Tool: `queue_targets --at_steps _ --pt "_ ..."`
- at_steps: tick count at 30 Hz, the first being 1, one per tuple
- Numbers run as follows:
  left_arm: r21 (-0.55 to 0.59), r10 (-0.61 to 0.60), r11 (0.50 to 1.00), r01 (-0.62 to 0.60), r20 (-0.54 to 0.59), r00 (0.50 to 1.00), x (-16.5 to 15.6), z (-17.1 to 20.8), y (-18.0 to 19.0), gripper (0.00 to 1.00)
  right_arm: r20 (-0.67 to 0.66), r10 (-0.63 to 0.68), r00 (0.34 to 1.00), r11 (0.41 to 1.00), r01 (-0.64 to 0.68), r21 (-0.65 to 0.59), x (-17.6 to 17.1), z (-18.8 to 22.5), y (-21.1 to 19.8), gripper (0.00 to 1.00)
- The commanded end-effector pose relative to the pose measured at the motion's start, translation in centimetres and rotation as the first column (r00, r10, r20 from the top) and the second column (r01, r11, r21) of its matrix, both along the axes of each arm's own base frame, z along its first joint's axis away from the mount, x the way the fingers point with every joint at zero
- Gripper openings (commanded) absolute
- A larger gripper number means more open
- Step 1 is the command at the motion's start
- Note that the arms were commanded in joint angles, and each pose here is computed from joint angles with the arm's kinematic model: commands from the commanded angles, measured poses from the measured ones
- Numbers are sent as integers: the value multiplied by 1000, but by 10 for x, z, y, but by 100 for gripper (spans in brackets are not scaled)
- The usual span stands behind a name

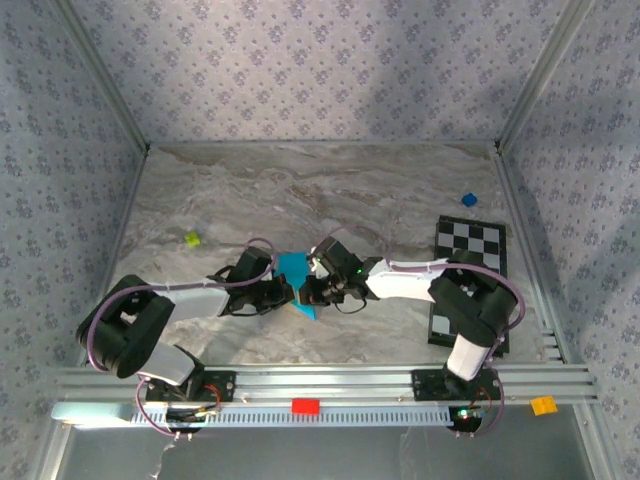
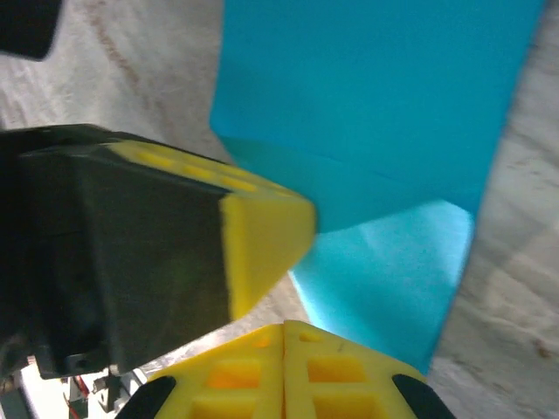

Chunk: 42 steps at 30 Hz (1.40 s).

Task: Fold a paper plane with a square sheet of paper (pick it up from the middle)
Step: Third fold the triangle at the center of the table.

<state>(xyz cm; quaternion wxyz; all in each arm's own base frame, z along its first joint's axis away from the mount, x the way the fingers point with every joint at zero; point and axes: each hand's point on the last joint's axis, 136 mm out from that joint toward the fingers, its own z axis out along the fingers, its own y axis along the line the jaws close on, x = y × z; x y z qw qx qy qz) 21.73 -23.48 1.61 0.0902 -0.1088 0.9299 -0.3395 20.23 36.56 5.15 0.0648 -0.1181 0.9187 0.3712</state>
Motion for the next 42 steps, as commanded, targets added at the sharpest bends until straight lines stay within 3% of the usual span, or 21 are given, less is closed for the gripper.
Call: queue_targets --at_steps 1,6,9,15,33,42 --pt "78 -6 997 10 -59 998 -14 -22 13 0 -1 33 999 999 -33 -7 -3 0 7 7" --pt "64 -12 998 15 -51 999 -11 -19 10 0 -55 -10 998 996 5 -93 -6 -33 -7 6" --pt "-19 -21 1000 20 -33 999 -8 -5 -2 0 -87 -52 995 989 40 -142 -9 -50 -19 5" --pt "-42 -21 999 22 39 999 3 24 -6 3 -118 -90 989 987 73 -141 -17 -61 -25 3" --pt "51 134 990 -133 -27 991 8 -19 40 0 -141 -107 984 982 82 -170 -20 -71 -30 1" --pt "52 166 985 -164 -44 985 19 -18 58 0 -153 -120 981 977 89 -194 -25 -80 -36 0"
